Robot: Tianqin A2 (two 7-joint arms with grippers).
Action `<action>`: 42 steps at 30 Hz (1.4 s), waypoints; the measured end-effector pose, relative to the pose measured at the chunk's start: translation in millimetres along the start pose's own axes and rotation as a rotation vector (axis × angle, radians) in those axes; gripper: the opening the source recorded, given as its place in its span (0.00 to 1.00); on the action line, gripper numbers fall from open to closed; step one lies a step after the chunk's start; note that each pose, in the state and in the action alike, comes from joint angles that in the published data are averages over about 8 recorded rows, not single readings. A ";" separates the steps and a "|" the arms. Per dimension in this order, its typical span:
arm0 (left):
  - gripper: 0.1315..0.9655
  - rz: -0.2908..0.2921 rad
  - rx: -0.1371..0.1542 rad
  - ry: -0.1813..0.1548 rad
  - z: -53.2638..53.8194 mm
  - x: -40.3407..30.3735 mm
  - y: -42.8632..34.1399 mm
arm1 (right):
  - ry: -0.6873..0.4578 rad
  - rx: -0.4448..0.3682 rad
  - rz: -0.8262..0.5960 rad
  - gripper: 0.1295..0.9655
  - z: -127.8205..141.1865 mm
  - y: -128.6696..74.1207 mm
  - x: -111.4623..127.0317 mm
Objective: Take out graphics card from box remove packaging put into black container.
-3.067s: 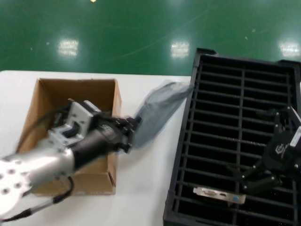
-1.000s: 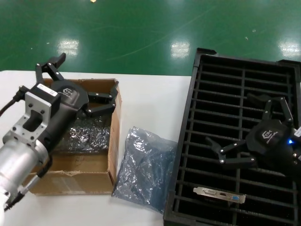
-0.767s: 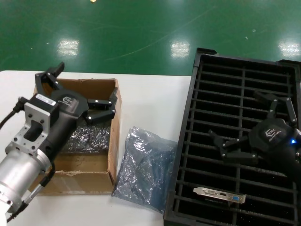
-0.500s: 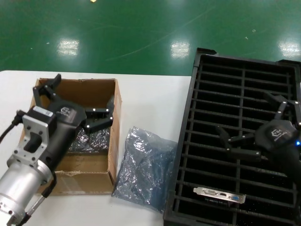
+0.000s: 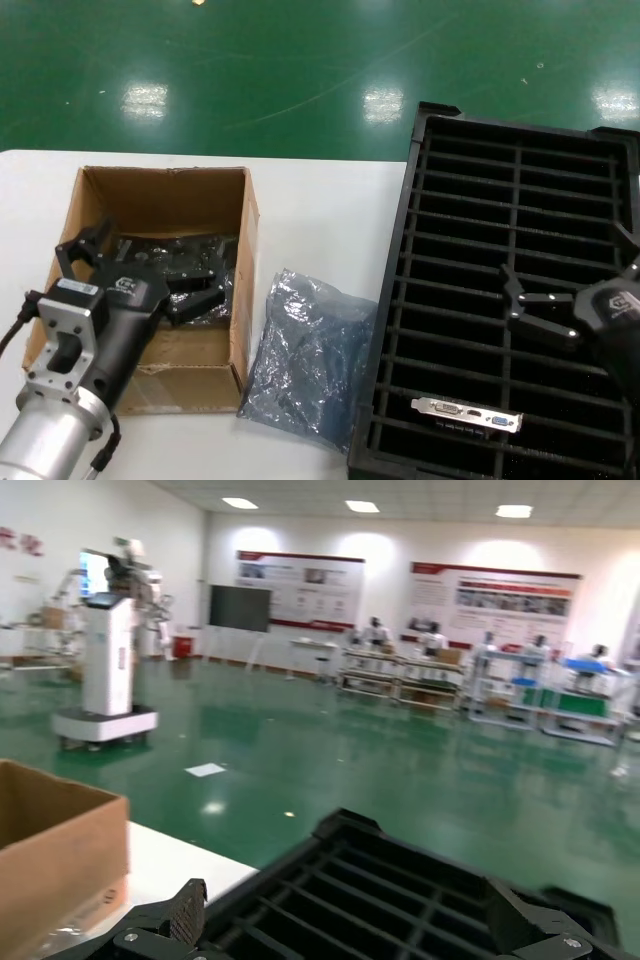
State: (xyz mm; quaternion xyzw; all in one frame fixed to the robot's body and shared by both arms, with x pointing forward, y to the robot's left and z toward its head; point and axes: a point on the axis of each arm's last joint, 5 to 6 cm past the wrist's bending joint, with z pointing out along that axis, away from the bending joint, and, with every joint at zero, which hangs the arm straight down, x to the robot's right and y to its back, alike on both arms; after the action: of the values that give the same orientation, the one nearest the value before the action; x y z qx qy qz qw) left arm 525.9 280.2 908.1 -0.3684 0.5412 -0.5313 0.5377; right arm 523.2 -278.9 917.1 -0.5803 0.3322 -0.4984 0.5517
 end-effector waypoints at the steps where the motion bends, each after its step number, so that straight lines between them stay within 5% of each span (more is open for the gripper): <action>1: 1.00 -0.007 -0.006 -0.006 -1.4 0.7 2.6 | 0.014 -0.004 0.008 1.00 -0.8 3.0 -0.6; 16: 1.00 -0.092 -0.110 -0.102 -24.2 10.9 38.7 | 0.215 -0.093 0.104 1.00 -16.4 46.8 -12.4; 42: 1.00 -0.096 -0.117 -0.108 -25.7 11.5 40.7 | 0.227 -0.100 0.109 1.00 -17.6 49.4 -13.2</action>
State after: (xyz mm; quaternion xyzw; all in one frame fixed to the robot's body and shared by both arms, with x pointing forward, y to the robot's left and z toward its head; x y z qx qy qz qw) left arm 506.2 280.3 862.7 -0.4530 0.5232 -0.5034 0.5174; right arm 510.9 -280.4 864.5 -0.5281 0.4478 -0.5130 0.5074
